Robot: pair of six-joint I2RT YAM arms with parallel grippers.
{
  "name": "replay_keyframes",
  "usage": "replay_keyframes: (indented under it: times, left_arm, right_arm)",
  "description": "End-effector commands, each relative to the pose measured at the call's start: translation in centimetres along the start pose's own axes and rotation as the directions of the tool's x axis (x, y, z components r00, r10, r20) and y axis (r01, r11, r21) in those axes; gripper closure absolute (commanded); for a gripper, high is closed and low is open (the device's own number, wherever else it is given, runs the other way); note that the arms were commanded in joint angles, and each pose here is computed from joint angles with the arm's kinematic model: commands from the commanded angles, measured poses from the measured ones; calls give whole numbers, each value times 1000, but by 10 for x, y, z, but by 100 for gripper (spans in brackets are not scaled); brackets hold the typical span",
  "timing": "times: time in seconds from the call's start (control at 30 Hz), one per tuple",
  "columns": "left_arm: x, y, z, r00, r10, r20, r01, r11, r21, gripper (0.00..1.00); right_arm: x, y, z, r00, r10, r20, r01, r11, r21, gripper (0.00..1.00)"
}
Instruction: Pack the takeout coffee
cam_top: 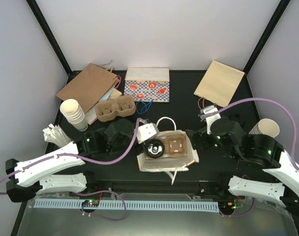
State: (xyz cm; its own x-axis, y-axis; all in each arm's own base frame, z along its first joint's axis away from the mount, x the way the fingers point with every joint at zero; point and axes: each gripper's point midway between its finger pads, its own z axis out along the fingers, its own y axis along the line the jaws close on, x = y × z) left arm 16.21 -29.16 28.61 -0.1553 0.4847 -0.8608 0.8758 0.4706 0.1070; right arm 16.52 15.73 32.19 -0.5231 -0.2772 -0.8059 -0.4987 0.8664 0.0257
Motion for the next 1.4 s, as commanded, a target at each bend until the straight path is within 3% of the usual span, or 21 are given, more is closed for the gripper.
replay_keyframes:
  times: [0.0, 0.17, 0.33, 0.47, 0.73, 0.87, 0.97, 1.2, 1.37]
  left_arm:
    - [-1, -15, -9, 999, 49, 15, -49, 998, -27, 98]
    - [6, -46, -13, 997, 75, 19, -75, 997, 0, 98]
    - [7, -79, -19, 987, 155, 29, -155, 988, -9, 99]
    - [13, -104, -19, 973, 231, -3, -231, 973, -19, 99]
    - [23, -129, -7, 962, 251, -109, -255, 966, -29, 98]
    - [21, -119, -5, 971, 213, -113, -224, 970, -97, 98]
    - [6, -105, -10, 988, 140, -59, -147, 982, -121, 99]
    - [-22, -55, -12, 995, -58, 78, 63, 996, -65, 99]
    - [-33, -21, -3, 989, -131, 60, 134, 990, -40, 99]
  right_arm:
    - [-25, -27, -31, 981, 106, 163, -117, 992, 56, 0]
    - [-35, -52, -49, 944, 151, 292, -191, 975, 111, 0]
    - [-33, -65, -44, 947, 140, 288, -207, 955, 214, 0]
    - [-32, -60, -39, 946, 134, 296, -197, 961, 193, 0]
    - [-28, -58, -32, 949, 121, 290, -182, 964, 194, 0]
    - [-27, -58, -31, 952, 111, 286, -172, 965, 198, 0]
    - [-27, -56, -30, 954, 106, 281, -165, 966, 197, 0]
    - [-27, -53, -26, 960, 95, 263, -150, 969, 197, 0]
    - [-27, -53, -23, 968, 83, 239, -138, 965, 221, 0]
